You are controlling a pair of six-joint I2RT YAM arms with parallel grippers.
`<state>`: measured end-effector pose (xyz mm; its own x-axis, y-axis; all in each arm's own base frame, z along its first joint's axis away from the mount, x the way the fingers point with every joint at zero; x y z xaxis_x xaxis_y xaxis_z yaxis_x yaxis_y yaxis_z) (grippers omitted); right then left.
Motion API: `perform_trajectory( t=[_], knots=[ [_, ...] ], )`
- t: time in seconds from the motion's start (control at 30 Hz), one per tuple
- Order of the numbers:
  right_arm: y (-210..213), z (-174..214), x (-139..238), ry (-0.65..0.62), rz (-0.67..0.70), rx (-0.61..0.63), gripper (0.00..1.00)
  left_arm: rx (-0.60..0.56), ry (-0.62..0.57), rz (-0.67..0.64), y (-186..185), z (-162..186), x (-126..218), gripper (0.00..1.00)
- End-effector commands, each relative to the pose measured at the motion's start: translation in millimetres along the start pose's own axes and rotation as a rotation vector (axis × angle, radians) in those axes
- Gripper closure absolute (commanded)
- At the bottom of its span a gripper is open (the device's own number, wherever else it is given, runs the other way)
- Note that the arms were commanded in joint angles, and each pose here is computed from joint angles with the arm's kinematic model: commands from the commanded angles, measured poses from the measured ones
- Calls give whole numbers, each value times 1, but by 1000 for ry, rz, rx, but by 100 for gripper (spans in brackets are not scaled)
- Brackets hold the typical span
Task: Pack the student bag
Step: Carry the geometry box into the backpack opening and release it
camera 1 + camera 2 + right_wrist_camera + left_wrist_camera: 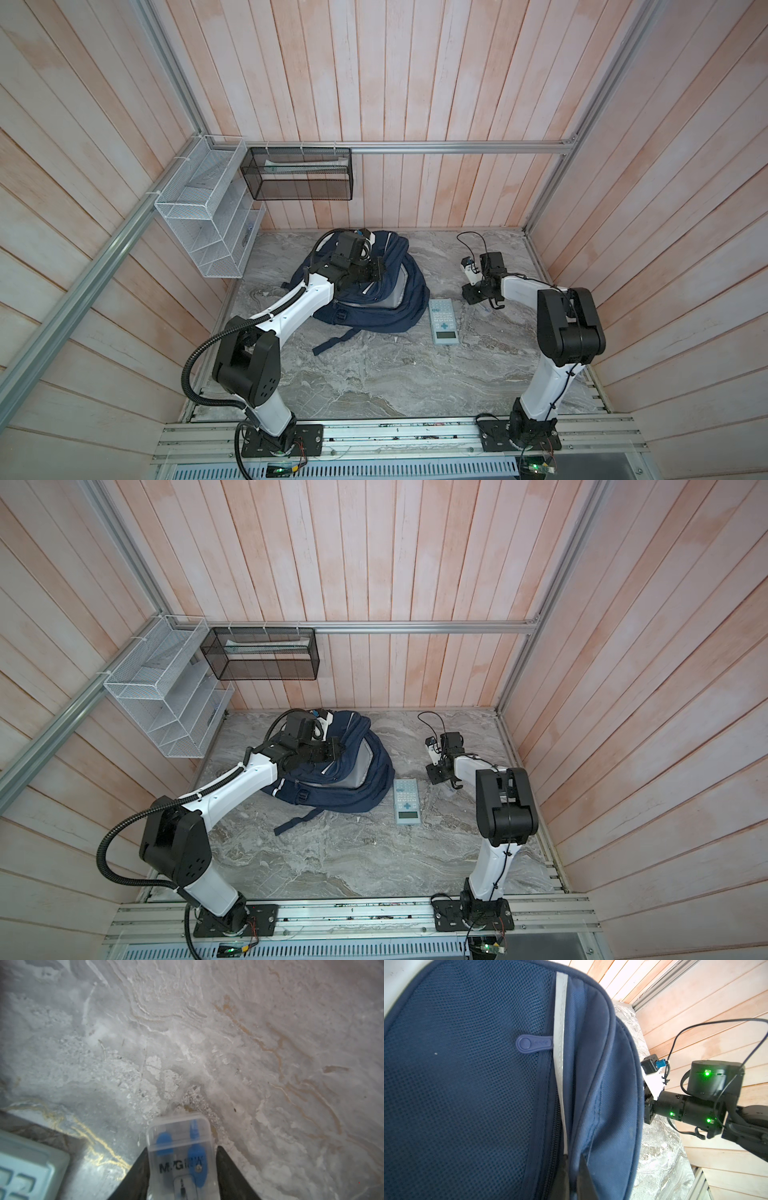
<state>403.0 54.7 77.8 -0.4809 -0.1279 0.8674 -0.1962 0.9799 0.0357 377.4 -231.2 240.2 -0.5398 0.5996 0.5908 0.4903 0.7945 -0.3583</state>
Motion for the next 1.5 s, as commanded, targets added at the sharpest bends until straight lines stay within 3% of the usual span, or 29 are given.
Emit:
perform_trajectory(
  t=[0.0,0.2,0.47,0.67,0.77,0.93,0.97,1.03,1.13,1.2,1.47],
  knots=[
    [1,15,14,23,20,-57,63,-13,-42,65,-13,-8,9,100],
    [38,-12,77,-144,-65,-38,66,-14,-43,54,-12,-10,11,100],
    [174,-31,123,-291,-442,63,66,-22,-87,29,-15,-23,31,100],
    [222,-73,97,-268,-652,-213,69,-25,-129,57,-25,-34,51,100],
    [246,-94,84,-234,-775,-284,65,-31,-144,48,-27,-38,59,100],
    [289,-118,59,-214,-816,-360,65,-26,-137,50,-27,-36,58,100],
    [297,-119,57,-217,-823,-372,63,-25,-136,52,-27,-36,58,100],
    [315,-123,56,-213,-865,-402,43,-22,-135,52,-26,-35,57,100],
    [313,-123,58,-213,-865,-435,27,-22,-128,49,-25,-33,57,100],
    [300,-121,68,-254,-845,-443,10,-22,-130,43,-25,-32,58,100],
    [222,-59,94,-315,-624,-440,8,-4,-125,20,-17,-22,50,99]
  ],
)
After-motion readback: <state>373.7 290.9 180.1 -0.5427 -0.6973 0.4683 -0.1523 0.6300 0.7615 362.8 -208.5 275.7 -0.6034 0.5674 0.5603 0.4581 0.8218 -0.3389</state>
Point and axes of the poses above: each gripper's point midway between its finger pads, its own x axis back along the fingers, its own y axis along the line the jaws close on, z = x × y, the point moved 6 cm from there along x, back along the fingers, and after that the axes turned 13 degrees about -x, right-handed, at the moved point
